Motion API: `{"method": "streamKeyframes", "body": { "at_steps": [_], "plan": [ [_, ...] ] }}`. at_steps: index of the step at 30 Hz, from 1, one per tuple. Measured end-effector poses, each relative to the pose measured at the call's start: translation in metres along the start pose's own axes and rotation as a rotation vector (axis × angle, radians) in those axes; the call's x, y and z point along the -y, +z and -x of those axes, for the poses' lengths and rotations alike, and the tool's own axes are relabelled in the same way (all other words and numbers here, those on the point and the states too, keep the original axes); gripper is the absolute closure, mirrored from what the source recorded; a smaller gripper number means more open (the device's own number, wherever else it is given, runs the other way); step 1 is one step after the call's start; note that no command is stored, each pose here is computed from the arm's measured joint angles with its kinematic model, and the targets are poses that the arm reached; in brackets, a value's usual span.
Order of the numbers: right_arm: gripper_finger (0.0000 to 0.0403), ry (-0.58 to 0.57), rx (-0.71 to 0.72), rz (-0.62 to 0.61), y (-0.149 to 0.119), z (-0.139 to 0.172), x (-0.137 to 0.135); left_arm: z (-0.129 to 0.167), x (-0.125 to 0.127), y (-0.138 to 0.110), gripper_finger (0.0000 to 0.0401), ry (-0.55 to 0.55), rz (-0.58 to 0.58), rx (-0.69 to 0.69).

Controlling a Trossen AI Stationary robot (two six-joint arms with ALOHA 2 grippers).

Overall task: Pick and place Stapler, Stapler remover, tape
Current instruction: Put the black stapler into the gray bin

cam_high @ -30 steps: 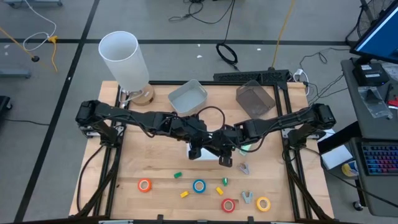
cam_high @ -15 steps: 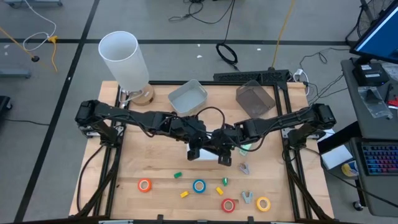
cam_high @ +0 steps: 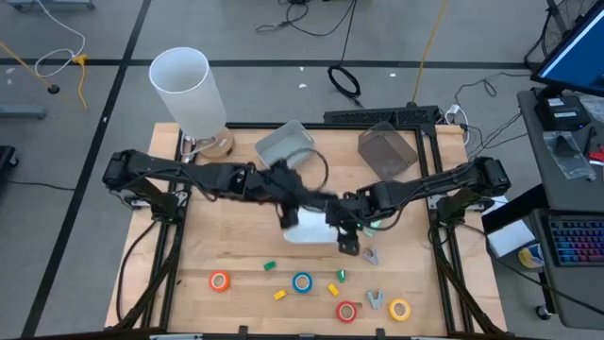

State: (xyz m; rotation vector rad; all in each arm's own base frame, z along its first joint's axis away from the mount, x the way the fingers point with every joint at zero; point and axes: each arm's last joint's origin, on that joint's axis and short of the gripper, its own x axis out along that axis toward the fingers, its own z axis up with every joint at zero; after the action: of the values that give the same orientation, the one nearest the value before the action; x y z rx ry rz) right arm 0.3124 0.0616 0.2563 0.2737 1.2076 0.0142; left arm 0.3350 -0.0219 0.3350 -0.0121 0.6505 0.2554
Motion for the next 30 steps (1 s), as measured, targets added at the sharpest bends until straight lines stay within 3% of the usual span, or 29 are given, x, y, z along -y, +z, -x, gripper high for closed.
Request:
{"method": "streamKeyframes", "body": {
  "at_steps": [10,13,19,30],
  "plan": [
    [0.016,-0.004,-0.082,-0.063,-0.008,0.002,0.003,0.021,-0.033,0.005,0.0259,0.394,0.0,0.045],
    [0.0166,-0.021,-0.094,-0.066,-0.01,0.005,0.004,0.019,-0.046,0.009,0.0259,0.46,0.03,0.078],
    [0.0176,-0.043,-0.058,-0.056,-0.013,0.017,0.005,-0.003,-0.081,-0.017,0.0259,0.603,0.101,-0.015],
    [0.019,-0.161,0.125,-0.028,-0.03,0.074,0.012,-0.038,-0.111,-0.051,0.0259,0.535,0.115,0.038]
  ]
}}
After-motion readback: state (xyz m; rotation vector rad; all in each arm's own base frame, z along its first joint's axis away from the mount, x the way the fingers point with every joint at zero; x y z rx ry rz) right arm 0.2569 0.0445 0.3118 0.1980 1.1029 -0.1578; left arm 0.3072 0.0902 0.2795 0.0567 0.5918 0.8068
